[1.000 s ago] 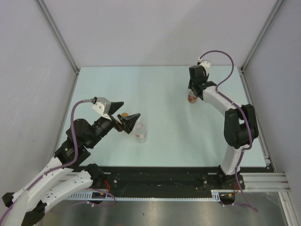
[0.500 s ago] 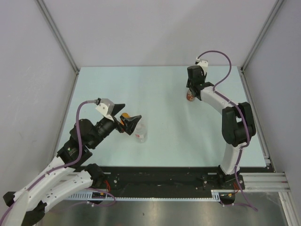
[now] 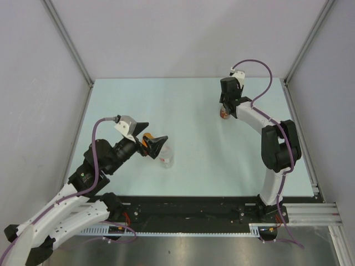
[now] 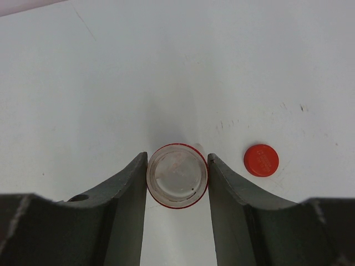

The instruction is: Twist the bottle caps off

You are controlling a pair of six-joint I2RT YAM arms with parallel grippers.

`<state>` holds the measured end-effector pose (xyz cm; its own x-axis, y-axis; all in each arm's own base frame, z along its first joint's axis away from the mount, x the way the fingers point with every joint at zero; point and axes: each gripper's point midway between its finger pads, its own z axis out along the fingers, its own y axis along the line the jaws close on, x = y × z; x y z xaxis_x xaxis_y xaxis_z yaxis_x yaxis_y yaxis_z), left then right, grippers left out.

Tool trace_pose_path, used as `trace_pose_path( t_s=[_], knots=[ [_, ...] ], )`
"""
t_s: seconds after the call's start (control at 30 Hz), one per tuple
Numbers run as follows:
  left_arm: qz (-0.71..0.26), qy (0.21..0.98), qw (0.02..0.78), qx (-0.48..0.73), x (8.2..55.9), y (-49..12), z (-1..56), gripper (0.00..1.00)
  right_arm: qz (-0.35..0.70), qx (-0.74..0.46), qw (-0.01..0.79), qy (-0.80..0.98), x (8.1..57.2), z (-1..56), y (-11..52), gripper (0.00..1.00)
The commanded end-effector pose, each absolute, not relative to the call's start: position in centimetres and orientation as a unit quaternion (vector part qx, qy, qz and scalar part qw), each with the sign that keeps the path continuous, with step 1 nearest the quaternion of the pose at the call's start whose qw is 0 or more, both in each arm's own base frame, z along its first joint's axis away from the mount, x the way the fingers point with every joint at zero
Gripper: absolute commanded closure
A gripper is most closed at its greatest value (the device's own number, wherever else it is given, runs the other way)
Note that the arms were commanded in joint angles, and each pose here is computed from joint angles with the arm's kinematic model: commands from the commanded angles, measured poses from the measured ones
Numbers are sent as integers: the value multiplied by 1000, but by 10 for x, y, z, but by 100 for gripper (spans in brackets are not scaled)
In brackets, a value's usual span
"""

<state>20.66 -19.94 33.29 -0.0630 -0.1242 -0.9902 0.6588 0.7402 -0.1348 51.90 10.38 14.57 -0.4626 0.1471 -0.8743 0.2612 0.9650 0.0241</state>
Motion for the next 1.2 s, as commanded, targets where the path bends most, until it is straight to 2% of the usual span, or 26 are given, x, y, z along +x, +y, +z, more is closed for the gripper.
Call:
trace_pose_path(
  t_s=[0.0, 0.1, 0.13, 0.23, 0.8, 0.93, 1.17],
  knots=[
    [-316, 656, 656, 197, 205, -203, 339, 0, -63, 131, 506, 850, 521, 152, 100, 62],
    [-319, 655, 656, 196, 204, -203, 339, 0, -63, 131, 506, 850, 520, 154, 100, 52],
    [-320, 655, 656, 196, 204, -203, 339, 0, -62, 131, 506, 850, 519, 156, 100, 45],
    [-322, 657, 653, 196, 203, -204, 337, 0, -63, 129, 507, 850, 517, 159, 101, 39],
    [-329, 654, 652, 196, 203, -206, 339, 0, -54, 130, 519, 843, 511, 181, 104, 27],
    [-332, 654, 651, 195, 201, -206, 339, 0, -49, 128, 522, 842, 508, 186, 107, 21],
    [-336, 651, 652, 193, 200, -206, 341, 0, -42, 128, 525, 840, 505, 193, 110, 19]
  ],
)
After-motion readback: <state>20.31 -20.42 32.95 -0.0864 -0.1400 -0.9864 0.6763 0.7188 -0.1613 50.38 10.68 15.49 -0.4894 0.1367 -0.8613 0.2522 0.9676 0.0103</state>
